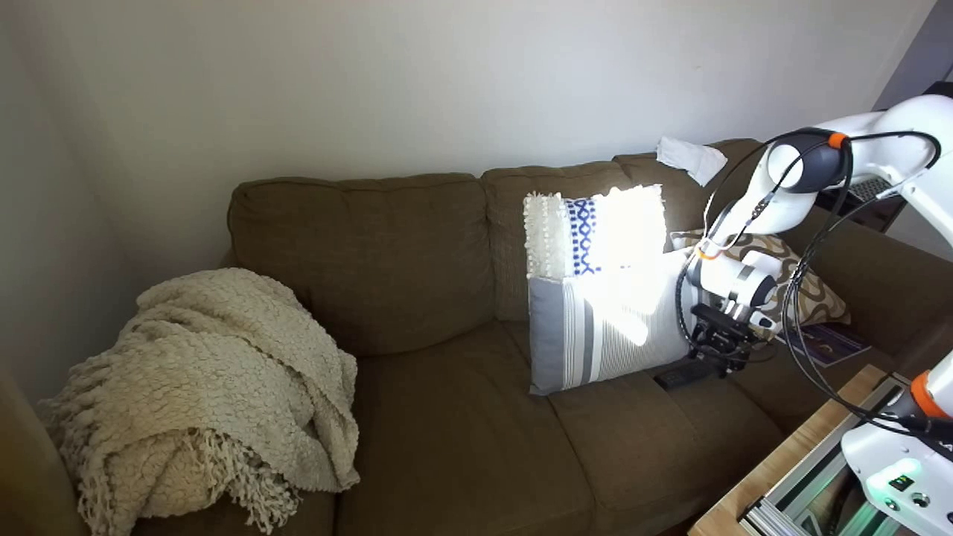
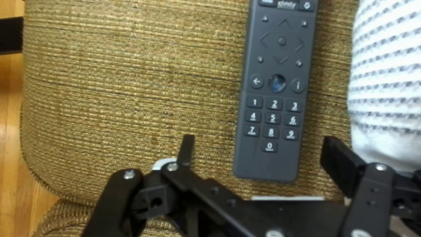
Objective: Pick up the black remote from under the gray pillow and put it on the middle seat of the couch
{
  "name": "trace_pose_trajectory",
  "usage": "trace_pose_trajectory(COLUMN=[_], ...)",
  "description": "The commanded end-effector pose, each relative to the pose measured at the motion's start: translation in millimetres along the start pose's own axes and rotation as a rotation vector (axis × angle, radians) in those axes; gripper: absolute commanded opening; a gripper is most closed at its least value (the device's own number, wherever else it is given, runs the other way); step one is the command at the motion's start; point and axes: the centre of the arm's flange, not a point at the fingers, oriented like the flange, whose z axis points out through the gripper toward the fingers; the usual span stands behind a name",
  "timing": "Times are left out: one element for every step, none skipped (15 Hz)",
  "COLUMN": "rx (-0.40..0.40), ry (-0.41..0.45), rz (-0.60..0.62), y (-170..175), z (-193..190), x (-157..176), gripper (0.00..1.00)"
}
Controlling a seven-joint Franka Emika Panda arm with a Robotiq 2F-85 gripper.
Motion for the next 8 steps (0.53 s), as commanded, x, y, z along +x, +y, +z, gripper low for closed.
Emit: trace_pose_trajectory(rx=[-0.007,-0.001,0.001,0.005,0.009,0.009,0.017,0.013], ry=[0.061,0.096,0.126,0.178,0.2,0.221,0.236,0.237], rz=[-0.027,-0.053,-0.079,-0.123,-0.156,-0.201,-0.251,-0.295], y=[16.2,18.4,19.4,21.5,22.5,24.7,28.0,30.6], z=[-31.3,-39.1,-46.9,-55.5,-63.9,-73.6,-81.5,-90.9], x=[-18.8,-20.6,-22.3,-24.0,-25.9,-30.2,-33.6,-38.2], gripper=[1.0,1.0,1.0,1.0,1.0,1.0,1.0,1.0])
